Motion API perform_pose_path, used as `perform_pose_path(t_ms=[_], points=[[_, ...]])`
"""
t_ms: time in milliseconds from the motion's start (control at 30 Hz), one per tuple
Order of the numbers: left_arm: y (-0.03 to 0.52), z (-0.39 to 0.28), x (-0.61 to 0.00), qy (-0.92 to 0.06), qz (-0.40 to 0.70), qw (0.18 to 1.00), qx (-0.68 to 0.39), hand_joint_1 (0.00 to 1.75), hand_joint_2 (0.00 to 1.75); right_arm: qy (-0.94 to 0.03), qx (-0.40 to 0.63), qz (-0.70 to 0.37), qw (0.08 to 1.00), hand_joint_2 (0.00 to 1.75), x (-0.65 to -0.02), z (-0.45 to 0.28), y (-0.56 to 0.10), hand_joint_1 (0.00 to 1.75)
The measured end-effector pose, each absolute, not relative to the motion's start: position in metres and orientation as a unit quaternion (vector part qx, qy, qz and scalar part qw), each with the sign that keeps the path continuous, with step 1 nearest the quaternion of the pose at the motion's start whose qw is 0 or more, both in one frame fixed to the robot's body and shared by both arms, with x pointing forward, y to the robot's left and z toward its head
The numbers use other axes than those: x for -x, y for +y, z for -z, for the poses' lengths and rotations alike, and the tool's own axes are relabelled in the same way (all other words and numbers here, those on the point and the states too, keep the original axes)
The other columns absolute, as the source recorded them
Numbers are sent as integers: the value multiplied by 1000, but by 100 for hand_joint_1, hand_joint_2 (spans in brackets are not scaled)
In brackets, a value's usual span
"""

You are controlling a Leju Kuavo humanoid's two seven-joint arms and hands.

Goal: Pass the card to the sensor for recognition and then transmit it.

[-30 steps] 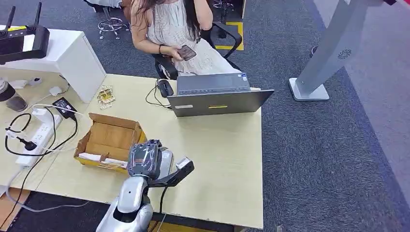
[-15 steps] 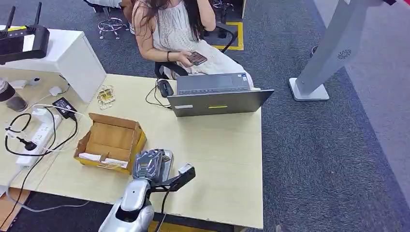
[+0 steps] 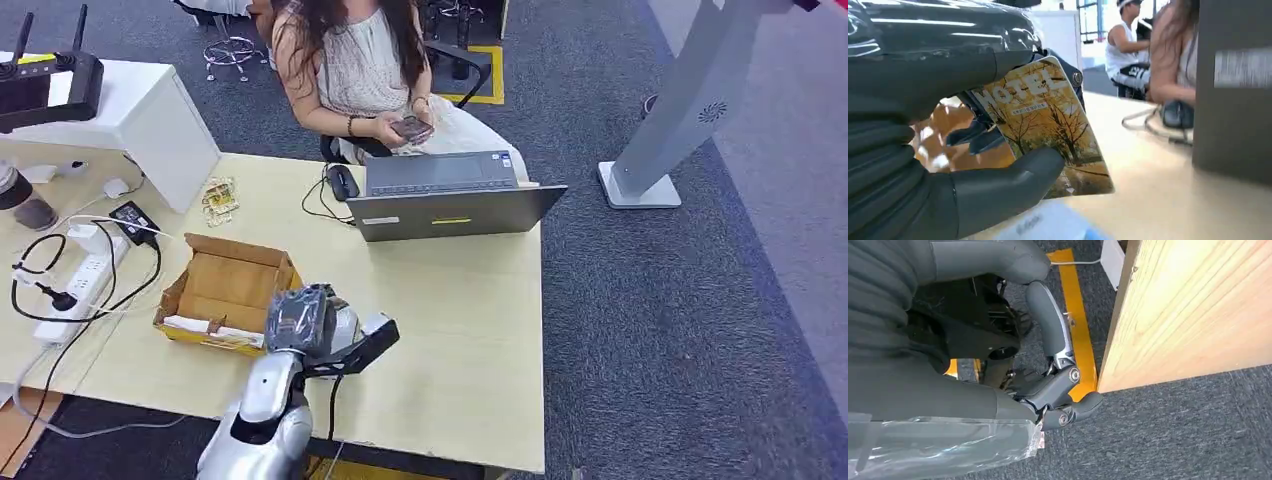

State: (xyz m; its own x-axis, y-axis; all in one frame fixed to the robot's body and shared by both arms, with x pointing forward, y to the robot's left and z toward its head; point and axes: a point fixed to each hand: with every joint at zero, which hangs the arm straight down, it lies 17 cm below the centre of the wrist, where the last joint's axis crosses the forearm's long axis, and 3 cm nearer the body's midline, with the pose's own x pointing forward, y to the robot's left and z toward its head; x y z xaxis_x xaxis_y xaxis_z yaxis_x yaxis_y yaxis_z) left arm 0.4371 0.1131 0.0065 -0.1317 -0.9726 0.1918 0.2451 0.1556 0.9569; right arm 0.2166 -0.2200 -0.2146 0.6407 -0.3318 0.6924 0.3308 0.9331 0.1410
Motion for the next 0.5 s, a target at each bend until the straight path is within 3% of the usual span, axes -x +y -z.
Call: perform_pose_path(t_ms=[300, 500], points=[[171, -144, -511, -586, 446, 490, -467, 175, 175, -385, -2, 180, 905, 175, -215, 214, -219, 0], [190, -175, -522, -594, 425, 474, -492, 175, 175, -385, -4, 176, 906, 175, -216, 214, -217, 0]])
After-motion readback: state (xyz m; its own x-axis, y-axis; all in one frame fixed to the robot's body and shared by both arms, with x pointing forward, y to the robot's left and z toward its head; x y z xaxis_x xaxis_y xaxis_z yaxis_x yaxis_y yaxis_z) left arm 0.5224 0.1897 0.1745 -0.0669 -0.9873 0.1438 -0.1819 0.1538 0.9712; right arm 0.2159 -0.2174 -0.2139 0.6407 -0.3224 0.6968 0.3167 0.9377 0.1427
